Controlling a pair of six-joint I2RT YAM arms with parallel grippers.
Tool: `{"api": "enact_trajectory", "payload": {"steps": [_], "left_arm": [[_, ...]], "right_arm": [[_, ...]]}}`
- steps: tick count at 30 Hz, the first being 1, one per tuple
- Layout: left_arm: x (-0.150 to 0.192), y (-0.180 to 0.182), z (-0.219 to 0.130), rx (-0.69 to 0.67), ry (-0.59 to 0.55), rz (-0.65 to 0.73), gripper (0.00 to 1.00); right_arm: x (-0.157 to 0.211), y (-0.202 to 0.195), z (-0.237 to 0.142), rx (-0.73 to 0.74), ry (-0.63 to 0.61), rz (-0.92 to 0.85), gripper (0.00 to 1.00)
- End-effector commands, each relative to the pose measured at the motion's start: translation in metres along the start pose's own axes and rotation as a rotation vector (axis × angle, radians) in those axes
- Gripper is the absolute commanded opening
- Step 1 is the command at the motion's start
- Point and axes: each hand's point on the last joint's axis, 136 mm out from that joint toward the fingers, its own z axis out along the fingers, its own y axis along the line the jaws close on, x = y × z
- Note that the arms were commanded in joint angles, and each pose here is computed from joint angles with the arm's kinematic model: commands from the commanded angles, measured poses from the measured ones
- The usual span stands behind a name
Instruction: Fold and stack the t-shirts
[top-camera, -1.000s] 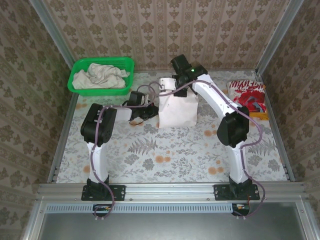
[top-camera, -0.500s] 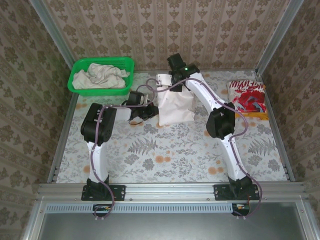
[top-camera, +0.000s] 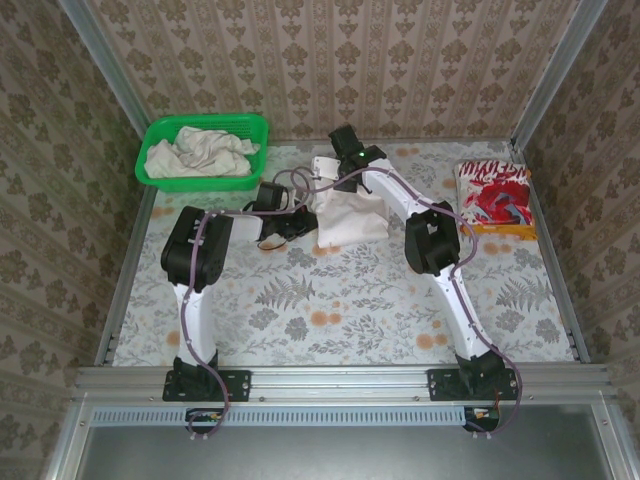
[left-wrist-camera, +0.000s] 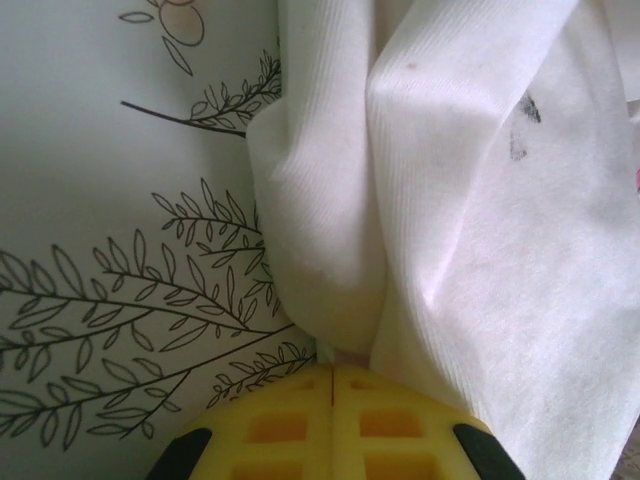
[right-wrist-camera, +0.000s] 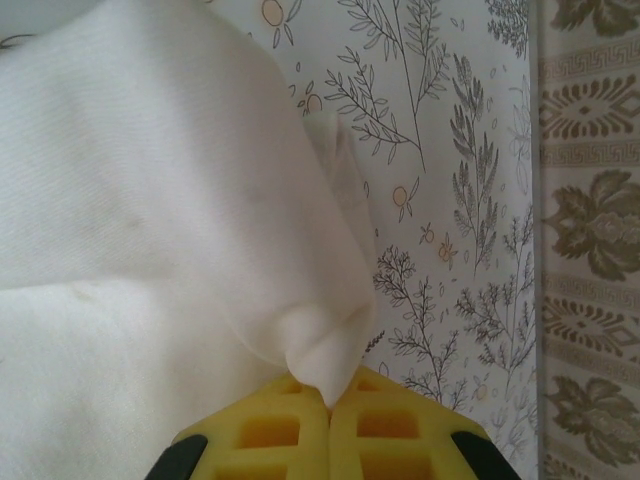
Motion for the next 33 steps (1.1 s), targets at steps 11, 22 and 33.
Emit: {"api": "enact_trajectory", "payload": {"steps": [11,22,33], "left_arm": [[0.062,0.075,-0.007,-0.244,0.140,-0.186,0.00],[0.064,0.076,-0.008,-0.246,0.143,-0.184,0.00],[0.054,0.062,-0.014,-0.227,0.117,-0.170,0.00]], "right_arm": [[0.010,-0.038,-0.049,0.130,0.035,0.110,0.00],[0.027,-0.035,-0.045,0.148,0.081,0.143,0.00],[0.028,-0.045,-0.030,0.166,0.071,0.202,0.55]]}}
